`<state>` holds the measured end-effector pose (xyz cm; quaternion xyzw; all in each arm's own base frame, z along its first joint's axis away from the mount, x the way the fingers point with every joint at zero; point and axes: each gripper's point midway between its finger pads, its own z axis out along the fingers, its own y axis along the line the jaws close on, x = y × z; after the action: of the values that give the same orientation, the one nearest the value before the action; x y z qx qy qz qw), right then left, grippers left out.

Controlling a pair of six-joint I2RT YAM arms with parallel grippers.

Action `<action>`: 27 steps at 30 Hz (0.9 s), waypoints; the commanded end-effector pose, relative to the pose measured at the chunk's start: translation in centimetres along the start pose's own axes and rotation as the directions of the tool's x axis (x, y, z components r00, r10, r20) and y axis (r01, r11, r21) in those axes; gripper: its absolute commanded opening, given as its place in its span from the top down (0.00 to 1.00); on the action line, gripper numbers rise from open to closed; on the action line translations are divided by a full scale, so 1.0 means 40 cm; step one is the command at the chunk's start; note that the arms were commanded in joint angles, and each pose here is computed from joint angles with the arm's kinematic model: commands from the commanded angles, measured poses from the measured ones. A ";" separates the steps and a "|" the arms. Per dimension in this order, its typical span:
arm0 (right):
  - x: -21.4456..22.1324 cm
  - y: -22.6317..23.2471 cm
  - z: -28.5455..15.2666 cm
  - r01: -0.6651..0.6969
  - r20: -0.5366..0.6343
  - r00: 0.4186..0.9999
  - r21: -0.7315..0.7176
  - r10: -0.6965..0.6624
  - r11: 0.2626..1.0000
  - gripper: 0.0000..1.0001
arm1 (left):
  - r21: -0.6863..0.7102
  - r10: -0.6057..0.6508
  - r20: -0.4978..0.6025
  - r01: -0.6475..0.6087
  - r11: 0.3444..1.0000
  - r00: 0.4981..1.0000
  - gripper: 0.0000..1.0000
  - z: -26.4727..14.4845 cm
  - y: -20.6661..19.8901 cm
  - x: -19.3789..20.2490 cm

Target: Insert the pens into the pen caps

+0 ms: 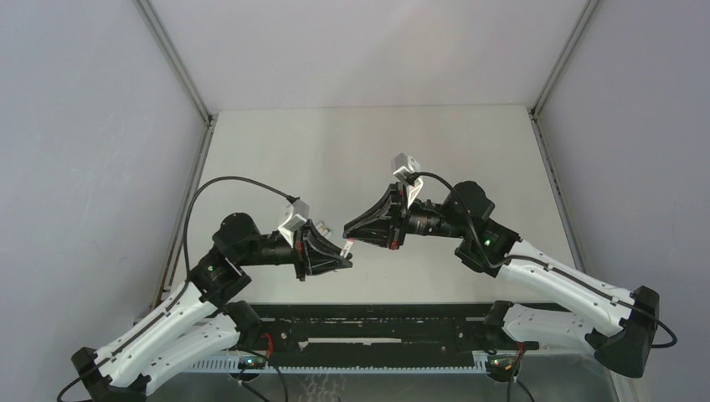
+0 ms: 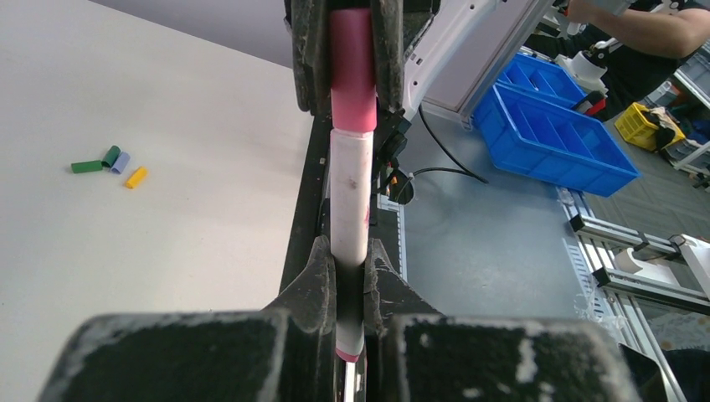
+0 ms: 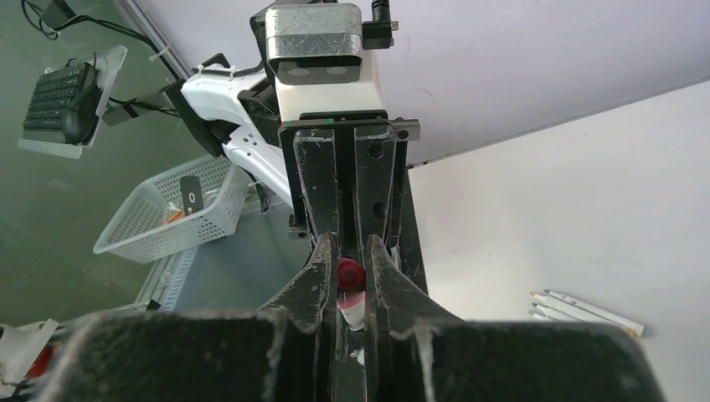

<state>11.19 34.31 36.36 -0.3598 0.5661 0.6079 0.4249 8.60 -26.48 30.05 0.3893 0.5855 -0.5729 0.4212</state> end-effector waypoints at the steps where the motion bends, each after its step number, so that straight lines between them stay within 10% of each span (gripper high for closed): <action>1: 0.165 0.024 0.000 -0.157 -0.211 0.967 -0.041 0.145 0.987 1.00 | -0.043 0.137 0.220 -0.131 0.990 0.966 1.00 -0.012 -0.027 -0.162; 27: 0.400 -0.004 -0.037 -0.378 -0.405 0.815 0.171 0.415 0.910 1.00 | -0.146 0.150 0.305 -0.110 0.983 0.941 1.00 -0.037 0.014 -0.221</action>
<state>11.23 35.40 34.01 -0.3145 0.5980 0.6182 0.4017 8.08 -25.64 29.17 0.3672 0.6153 -0.5769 0.3922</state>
